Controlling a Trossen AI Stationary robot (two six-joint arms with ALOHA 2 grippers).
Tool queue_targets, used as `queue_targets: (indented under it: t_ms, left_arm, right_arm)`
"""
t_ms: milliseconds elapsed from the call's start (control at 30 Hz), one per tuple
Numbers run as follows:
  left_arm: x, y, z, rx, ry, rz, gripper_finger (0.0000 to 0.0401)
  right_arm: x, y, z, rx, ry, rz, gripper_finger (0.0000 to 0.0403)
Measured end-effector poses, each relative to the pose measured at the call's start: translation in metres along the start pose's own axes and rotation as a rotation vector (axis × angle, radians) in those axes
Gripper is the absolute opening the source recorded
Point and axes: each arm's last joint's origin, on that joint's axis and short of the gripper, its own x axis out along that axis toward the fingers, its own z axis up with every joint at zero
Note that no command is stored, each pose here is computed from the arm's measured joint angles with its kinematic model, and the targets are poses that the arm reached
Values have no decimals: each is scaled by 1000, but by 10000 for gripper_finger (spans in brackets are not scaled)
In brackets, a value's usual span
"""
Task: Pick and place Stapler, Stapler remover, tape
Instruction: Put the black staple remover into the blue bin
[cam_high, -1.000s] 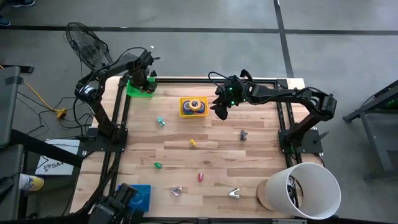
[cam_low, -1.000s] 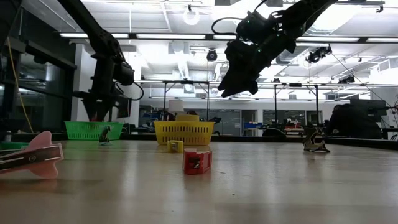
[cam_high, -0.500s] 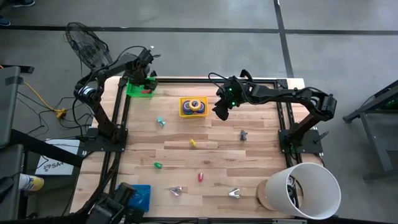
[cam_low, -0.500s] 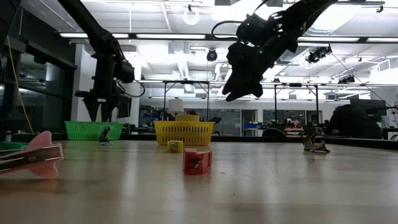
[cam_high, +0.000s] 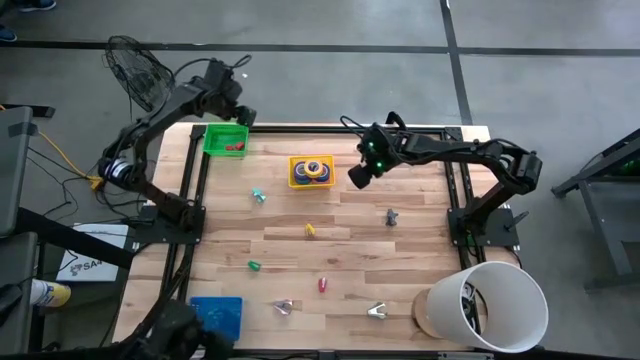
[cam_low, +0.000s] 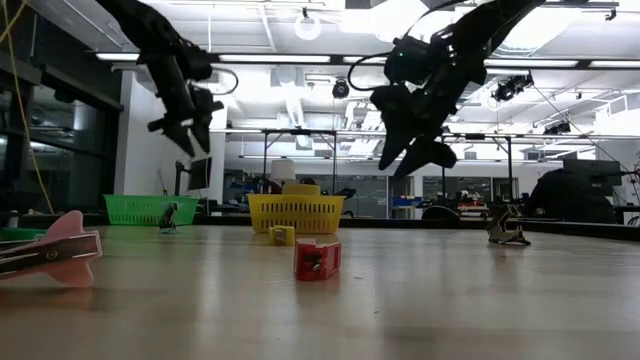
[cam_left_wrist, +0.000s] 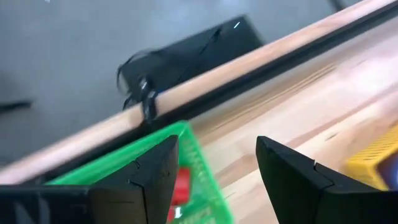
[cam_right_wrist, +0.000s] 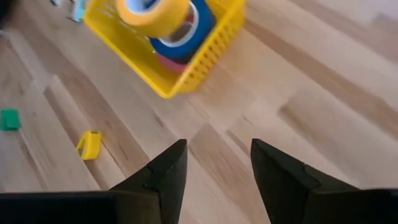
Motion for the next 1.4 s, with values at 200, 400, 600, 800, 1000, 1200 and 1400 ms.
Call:
queue_targets:
  t_ms: [200, 400, 600, 800, 1000, 1200, 1400]
  left_arm:
    - [-14, -5, 4, 67, -84, -128, 211]
    - [-15, -9, 5, 125, -99, -242, 211]
    - [-15, -12, 5, 164, -102, -284, 211]
    - [-15, -14, 5, 194, -106, -304, 211]
    - [-15, -14, 5, 215, -109, -304, 211]
    - [-14, -14, 5, 219, -109, -303, 211]
    - [-14, -14, 5, 220, -109, -301, 211]
  right_arm:
    - [-14, 4, 0, 56, 90, -150, 147]
    - [-39, 13, 4, 102, 188, -274, 134]
    - [-45, 16, -12, 196, 303, -377, 139]
    - [-33, 17, -38, 268, 379, -444, 169]
    - [-26, 21, -53, 311, 399, -474, 228]
    - [-14, 12, -70, 384, 455, -461, 271]
    - [3, -1, -87, 456, 482, -416, 274]
